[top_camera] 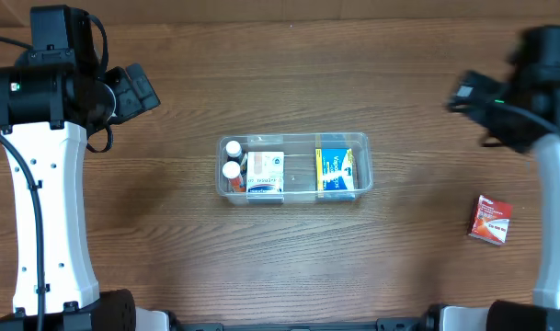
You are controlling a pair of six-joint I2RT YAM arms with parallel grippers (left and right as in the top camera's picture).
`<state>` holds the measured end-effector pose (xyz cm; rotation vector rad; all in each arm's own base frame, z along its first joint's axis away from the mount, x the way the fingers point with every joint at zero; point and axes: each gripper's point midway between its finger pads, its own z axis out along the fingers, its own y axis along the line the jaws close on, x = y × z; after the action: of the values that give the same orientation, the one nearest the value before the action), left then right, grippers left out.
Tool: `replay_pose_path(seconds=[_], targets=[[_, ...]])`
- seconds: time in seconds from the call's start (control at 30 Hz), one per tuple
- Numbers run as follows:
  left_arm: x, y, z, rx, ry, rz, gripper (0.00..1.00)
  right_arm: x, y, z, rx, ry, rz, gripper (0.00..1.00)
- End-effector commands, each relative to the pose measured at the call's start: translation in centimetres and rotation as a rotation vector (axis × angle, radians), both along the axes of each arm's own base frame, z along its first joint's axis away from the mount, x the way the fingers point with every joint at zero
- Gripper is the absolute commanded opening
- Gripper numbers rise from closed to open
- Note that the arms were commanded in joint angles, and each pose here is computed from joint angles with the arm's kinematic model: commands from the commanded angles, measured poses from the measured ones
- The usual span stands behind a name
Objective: Pack container
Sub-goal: 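Move the right gripper over to the red medicine box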
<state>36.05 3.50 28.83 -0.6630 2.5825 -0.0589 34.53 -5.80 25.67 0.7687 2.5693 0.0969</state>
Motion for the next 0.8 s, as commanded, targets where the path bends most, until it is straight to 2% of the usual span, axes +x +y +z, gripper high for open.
replay_pose_path(seconds=[0.0, 0.17, 0.33, 0.53, 0.77], targets=[[0.0, -0.1, 1.1, 0.008, -0.033, -0.02, 1.0, -2.5, -4.4, -2.1, -0.045, 0.093, -0.041, 1.0], [0.1, -0.1, 1.1, 0.007, -0.037, -0.02, 1.0, -6.7, -9.2, -7.7, -0.063, 0.26, -0.198, 1.0], [0.1, -0.1, 1.1, 0.007, -0.037, -0.02, 1.0, -8.4, -10.8, -12.8, -0.07, 0.334, -0.13, 1.0], [0.1, -0.1, 1.1, 0.007, -0.037, -0.02, 1.0, -8.9, -11.1, -17.1, -0.075, 0.367, -0.07, 1.0], [0.1, -0.1, 1.1, 0.007, -0.037, -0.02, 1.0, -9.7, -10.6, -20.1, -0.042, 0.433, -0.042, 1.0]])
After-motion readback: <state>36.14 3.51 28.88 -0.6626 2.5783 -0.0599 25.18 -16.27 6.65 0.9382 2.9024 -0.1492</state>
